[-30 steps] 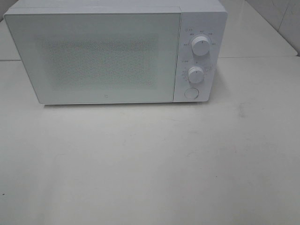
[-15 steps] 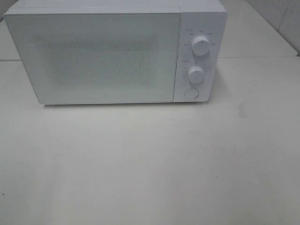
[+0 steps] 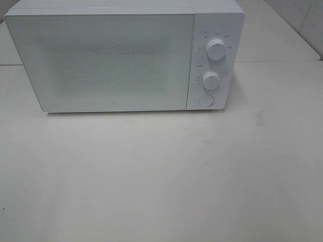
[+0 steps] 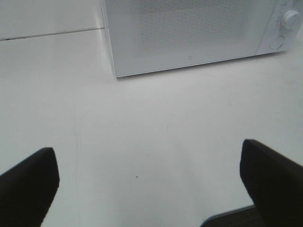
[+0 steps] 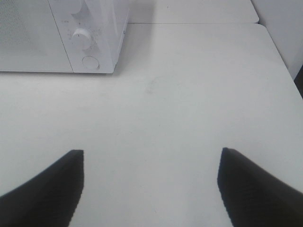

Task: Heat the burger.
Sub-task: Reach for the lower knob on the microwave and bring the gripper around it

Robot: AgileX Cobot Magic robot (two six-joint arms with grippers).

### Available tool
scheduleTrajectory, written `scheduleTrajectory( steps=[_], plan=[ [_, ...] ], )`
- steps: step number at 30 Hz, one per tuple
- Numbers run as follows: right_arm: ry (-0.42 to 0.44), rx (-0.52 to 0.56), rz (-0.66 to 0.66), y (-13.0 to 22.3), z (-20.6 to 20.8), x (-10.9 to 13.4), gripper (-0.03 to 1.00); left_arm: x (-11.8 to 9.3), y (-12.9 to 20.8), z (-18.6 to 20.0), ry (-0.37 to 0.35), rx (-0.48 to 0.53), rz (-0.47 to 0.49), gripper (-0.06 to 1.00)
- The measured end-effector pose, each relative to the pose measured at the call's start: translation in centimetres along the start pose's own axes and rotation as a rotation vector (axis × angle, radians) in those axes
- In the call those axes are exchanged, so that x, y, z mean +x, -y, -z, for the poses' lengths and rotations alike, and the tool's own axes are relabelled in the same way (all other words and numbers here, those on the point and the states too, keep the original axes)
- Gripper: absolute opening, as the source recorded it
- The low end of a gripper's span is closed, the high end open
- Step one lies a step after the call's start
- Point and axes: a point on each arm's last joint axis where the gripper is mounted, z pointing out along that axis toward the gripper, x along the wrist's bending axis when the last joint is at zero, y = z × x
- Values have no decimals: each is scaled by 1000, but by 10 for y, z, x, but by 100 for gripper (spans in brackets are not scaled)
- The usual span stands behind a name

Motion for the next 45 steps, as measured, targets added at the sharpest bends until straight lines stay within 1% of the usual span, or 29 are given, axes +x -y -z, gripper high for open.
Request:
scheduleTrajectory(
  steps=[5, 9, 11, 12, 18, 20, 22, 24, 25, 28, 30, 33, 35, 45],
  plan=[
    [-3, -18, -1, -13, -10, 2, 75, 0, 0, 0, 0, 0, 0, 98],
    [-14, -82, 3, -33, -25, 4, 75, 0, 0, 0, 0, 0, 0, 98],
    [-14, -86, 5, -36, -30, 5, 75, 0, 0, 0, 0, 0, 0, 98],
    [-10, -103, 16, -41, -39, 5, 75, 0, 0, 0, 1, 0, 1, 98],
    [15, -130, 68, -54, -61, 5, 75, 0, 0, 0, 3, -1, 4, 98],
    [13, -135, 71, -57, -64, 6, 75, 0, 0, 0, 3, -1, 9, 98],
    [6, -151, 76, -63, -73, 8, 75, 1, 0, 0, -14, 3, 40, 98],
    [0, -163, 79, -67, -80, 9, 75, 2, 0, 0, -22, 4, 52, 98],
    [-4, -162, 81, -70, -87, 10, 75, 4, 1, 0, -43, 9, 74, 98],
    [-6, -160, 83, -72, -91, 10, 75, 5, 2, -1, -54, 10, 86, 98],
    [-15, -152, 88, -77, -107, 12, 75, 8, 2, -1, -83, 9, 108, 98],
    [-18, -152, 89, -78, -111, 13, 75, 8, 2, -1, -84, 9, 111, 98],
    [-27, -151, 93, -81, -127, 15, 75, 8, 2, -1, -88, 8, 112, 98],
    [-50, -141, 101, -85, -164, 19, 75, 8, 2, -1, -88, 8, 111, 98]
  ],
)
